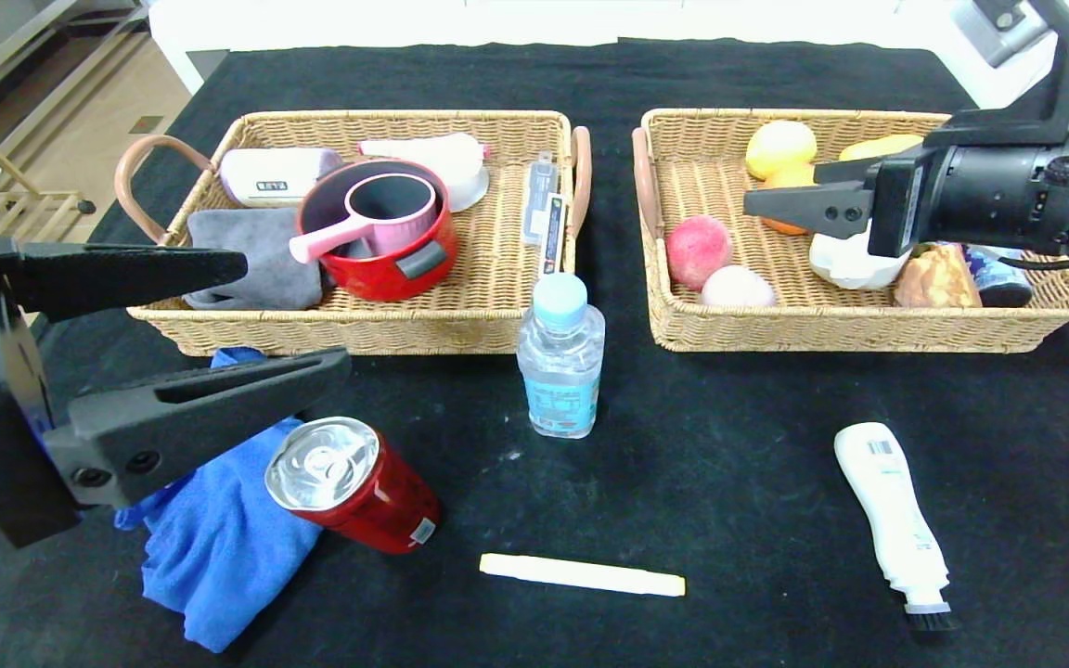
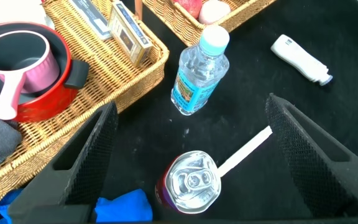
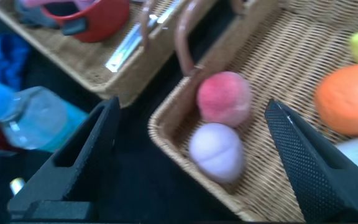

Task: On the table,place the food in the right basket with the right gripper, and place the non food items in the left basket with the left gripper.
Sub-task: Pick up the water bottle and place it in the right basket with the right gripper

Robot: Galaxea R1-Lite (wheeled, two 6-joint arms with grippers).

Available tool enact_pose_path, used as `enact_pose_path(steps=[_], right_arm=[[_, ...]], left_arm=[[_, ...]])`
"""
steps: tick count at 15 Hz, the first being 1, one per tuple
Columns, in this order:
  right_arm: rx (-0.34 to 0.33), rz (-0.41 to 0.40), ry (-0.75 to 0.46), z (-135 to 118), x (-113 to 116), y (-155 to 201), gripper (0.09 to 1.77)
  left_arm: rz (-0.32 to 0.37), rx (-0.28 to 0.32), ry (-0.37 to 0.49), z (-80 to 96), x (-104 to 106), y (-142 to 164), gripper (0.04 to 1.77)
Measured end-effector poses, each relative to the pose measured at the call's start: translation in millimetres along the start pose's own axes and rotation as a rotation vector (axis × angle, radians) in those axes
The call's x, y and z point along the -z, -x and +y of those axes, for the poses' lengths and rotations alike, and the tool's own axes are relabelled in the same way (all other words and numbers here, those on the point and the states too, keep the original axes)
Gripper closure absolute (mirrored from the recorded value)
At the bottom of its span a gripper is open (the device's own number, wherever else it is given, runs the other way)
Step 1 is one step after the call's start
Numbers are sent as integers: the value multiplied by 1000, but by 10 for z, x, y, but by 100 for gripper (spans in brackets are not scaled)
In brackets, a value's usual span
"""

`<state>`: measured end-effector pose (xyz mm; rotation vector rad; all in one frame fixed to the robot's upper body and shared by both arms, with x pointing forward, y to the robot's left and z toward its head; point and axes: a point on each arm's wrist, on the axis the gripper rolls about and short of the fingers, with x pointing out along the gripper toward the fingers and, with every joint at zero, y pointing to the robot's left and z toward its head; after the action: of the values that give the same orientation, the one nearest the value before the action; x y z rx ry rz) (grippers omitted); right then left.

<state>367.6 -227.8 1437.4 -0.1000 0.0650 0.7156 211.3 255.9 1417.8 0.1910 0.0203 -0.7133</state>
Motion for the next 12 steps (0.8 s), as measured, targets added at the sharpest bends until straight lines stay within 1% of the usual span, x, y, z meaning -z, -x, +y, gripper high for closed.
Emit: enact_pose_path(steps=[2,5,6,8,9,12], right_arm=[[-57,10,16,118,49,-17,16],[-110,51,135,242,195,-51,16],[-136,64,145,298,247,-52,16],[-239,70,149,415,318,-35,16],[-269,69,164,457,335,-26,16],[-322,71,200,582,370,-44,16]], left_arm=[[0,0,0,0,1,2,9],[-1,-2,0,0,0,4,9],[-1,-2,0,0,0,4,9],[0,-2,0,0,0,4,9],[0,-2,0,0,0,4,9],[-1,-2,0,0,-1,6,9]])
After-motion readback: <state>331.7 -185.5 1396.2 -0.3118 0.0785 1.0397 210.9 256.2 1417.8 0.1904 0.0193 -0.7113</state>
